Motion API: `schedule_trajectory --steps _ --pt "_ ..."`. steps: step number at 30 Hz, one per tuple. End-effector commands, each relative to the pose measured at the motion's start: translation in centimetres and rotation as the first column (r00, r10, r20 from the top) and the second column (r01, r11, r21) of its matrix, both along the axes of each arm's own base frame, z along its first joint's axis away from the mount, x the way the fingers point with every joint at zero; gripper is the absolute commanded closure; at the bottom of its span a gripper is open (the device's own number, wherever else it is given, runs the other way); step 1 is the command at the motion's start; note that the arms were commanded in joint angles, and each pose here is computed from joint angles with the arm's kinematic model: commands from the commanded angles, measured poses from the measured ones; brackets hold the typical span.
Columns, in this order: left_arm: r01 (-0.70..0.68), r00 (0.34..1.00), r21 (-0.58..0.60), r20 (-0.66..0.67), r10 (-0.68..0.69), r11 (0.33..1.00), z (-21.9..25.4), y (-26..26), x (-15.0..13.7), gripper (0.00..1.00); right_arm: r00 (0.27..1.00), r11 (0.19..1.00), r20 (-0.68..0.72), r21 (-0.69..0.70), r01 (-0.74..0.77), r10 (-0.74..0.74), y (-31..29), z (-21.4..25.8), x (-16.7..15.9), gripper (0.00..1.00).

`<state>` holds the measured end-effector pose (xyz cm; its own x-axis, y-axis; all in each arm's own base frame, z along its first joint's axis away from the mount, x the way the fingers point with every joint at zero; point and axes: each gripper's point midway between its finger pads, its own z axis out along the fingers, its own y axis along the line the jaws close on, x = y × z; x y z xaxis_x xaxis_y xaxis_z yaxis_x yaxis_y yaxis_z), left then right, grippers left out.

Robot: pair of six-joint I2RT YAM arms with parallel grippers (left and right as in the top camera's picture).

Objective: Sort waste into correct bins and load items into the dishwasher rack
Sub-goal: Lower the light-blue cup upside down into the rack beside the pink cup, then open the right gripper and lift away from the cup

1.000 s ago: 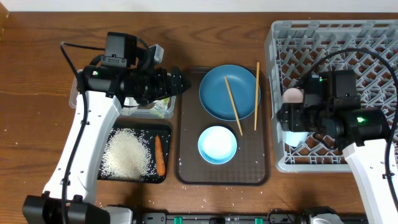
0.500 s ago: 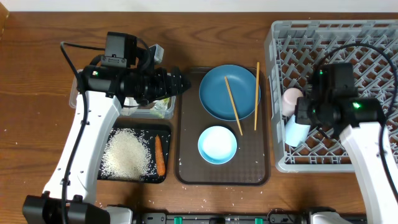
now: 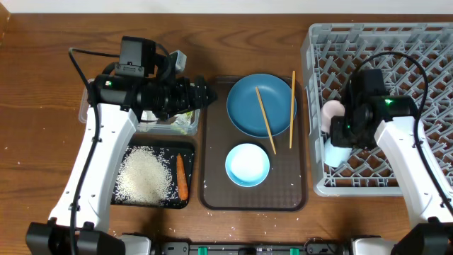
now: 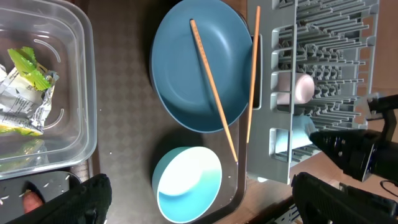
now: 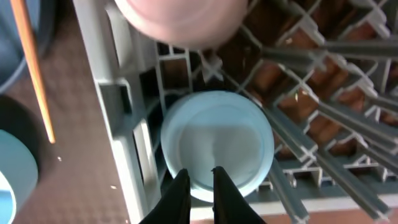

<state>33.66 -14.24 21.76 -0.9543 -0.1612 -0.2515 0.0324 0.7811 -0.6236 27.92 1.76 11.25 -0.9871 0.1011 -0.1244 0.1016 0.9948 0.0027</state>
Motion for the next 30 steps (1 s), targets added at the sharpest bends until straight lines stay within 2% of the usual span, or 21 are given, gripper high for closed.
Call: schedule_trajectory --steps 1,3,4,6,14,19,23,30 --pt "0.001 1.000 0.012 0.010 -0.001 1.000 0.1 0.1 0.2 0.05 0.999 1.000 -0.040 -0.008 0.015 -0.015 -0.5 0.2 -1.0 0.89" --pt "0.001 1.000 0.012 0.010 -0.001 1.000 0.1 0.1 0.2 0.05 0.997 1.000 -0.076 -0.004 0.014 -0.014 -0.4 0.1 -1.9 0.88" --pt "0.001 1.000 0.012 0.010 -0.001 1.000 0.1 0.1 0.2 0.05 0.995 1.000 -0.097 -0.006 0.014 -0.015 -0.4 0.1 -2.4 0.93" --pt "0.001 1.000 0.012 0.010 -0.001 1.000 0.1 0.1 0.2 0.05 0.994 1.000 -0.106 -0.006 0.014 -0.014 -0.5 0.1 -2.7 0.96" --pt "0.001 1.000 0.012 0.010 -0.001 1.000 0.1 0.1 0.2 0.05 0.995 0.999 -0.103 0.051 0.004 0.001 0.5 0.6 -2.9 0.94" --pt "0.001 1.000 0.012 0.010 -0.001 1.000 0.1 0.1 0.2 0.05 0.998 0.976 0.002 0.207 -0.061 0.062 3.4 3.9 -1.0 0.87" --pt "0.001 1.000 0.012 0.010 -0.001 1.000 0.1 0.1 0.2 0.05 0.988 0.923 0.121 0.360 -0.136 0.099 6.7 7.6 0.7 0.77" --pt "0.001 1.000 0.012 0.010 -0.001 1.000 0.1 0.1 0.2 0.05 0.949 0.874 0.247 0.393 -0.285 0.198 11.9 8.3 2.5 0.69"
